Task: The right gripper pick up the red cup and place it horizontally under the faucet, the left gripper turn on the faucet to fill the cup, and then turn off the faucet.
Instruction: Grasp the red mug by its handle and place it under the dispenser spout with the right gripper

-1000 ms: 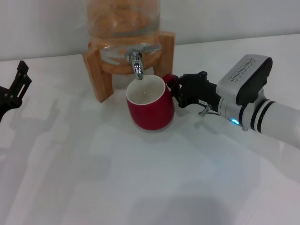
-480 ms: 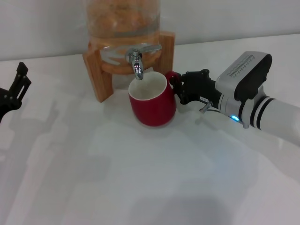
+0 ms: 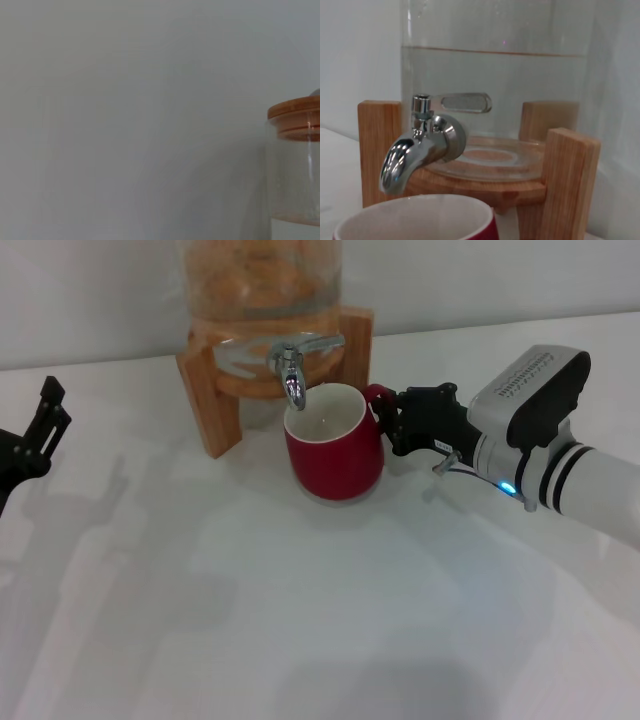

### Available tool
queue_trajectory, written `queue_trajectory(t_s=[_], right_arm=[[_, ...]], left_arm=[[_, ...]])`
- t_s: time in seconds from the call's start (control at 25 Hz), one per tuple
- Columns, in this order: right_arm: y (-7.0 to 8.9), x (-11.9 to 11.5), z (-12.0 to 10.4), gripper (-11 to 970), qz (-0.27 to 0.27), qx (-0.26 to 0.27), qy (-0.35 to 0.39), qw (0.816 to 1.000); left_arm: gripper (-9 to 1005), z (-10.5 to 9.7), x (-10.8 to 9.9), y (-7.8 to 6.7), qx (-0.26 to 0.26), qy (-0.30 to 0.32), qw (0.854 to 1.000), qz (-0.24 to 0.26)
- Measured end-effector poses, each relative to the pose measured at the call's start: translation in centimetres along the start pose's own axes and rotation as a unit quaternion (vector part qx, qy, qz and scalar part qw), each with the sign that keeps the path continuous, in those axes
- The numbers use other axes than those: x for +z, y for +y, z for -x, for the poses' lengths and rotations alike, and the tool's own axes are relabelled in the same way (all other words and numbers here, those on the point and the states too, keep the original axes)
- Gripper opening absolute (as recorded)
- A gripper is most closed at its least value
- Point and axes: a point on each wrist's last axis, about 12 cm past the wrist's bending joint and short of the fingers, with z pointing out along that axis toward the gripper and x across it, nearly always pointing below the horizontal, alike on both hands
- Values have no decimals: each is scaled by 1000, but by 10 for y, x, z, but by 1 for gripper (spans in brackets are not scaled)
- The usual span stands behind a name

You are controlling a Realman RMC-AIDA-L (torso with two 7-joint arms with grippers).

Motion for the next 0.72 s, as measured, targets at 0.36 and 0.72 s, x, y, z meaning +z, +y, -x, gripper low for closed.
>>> queue_trajectory(t_s=[0.36, 0.72], right_arm=[[3, -1, -2, 109, 7, -3, 4, 1000], [6, 0, -4, 110, 14, -12, 17, 1000]], left_arm=[[804, 1, 0, 0, 1, -2, 1000, -3], [804, 0, 0, -3, 1, -1, 1000, -9]])
